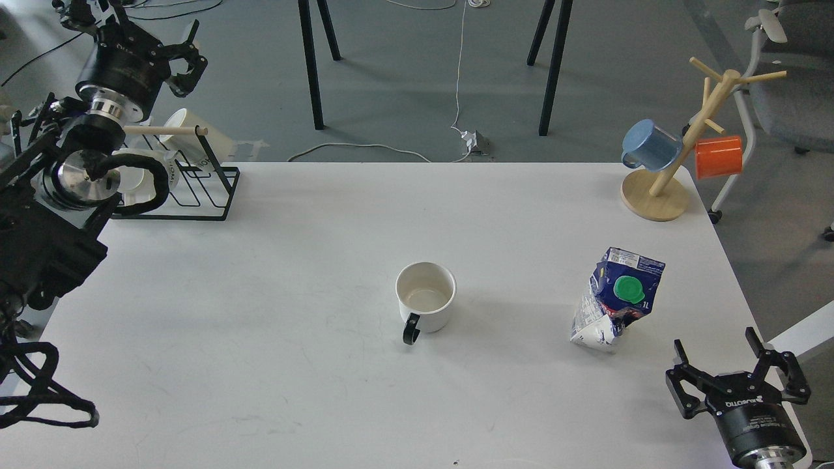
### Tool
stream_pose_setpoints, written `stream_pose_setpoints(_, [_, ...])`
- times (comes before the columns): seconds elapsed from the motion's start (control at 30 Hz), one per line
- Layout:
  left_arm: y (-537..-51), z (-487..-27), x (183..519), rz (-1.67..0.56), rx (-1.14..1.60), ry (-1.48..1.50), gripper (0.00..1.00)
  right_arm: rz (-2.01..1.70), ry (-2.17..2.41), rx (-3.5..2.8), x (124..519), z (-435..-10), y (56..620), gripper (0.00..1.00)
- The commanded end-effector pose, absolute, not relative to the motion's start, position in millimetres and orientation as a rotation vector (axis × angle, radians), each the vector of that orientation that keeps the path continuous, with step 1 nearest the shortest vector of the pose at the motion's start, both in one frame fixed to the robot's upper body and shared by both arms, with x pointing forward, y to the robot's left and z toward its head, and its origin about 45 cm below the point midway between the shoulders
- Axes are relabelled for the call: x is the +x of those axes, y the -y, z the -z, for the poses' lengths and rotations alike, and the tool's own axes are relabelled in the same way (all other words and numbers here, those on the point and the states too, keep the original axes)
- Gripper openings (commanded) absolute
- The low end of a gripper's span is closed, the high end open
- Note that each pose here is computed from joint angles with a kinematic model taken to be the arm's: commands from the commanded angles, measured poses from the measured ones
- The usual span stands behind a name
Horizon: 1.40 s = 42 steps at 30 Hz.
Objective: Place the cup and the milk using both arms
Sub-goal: 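Bring the right gripper to the milk carton and grasp it, then carry the milk carton with the right gripper beside the white mug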
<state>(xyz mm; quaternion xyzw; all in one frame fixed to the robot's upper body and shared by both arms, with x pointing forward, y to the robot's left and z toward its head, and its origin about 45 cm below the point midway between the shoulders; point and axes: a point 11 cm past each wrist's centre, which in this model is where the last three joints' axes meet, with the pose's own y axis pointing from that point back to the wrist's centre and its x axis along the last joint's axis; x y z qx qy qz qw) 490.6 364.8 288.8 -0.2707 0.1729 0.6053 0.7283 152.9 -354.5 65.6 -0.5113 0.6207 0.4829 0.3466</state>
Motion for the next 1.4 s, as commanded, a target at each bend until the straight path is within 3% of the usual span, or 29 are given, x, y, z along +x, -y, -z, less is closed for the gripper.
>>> stream_pose_setpoints(0.0, [-365.2, -290.2, 491.2, -1.333, -0.596, -0.379, 0.99, -1.297, -1.566, -1.367, 149.6, -56.1, 316.2, 0.97])
stream_pose_setpoints(0.57, [-372.8, -292.3, 488.2, -1.321, -0.59, -0.365, 0.99, -1.289, -1.465, -1.422, 176.7, -61.1, 279.4, 0.89])
stream_pose_setpoints(1.0, [-386.5, -293.9, 484.7, -1.342, -0.575, -0.345, 0.99, -1.29, -1.44, -1.399, 187.3, -60.0, 272.0, 0.45])
stream_pose_setpoints(1.2, [-385.4, -291.1, 484.6, -1.348, -0.572, -0.352, 0.99, -1.316, -1.413, -1.41, 184.9, -60.6, 260.8, 0.15])
stream_pose_setpoints(1.37, [-385.8, -288.4, 483.7, -1.352, -0.565, -0.354, 0.99, -1.326, -1.362, -1.415, 186.0, -67.5, 245.7, 0.11])
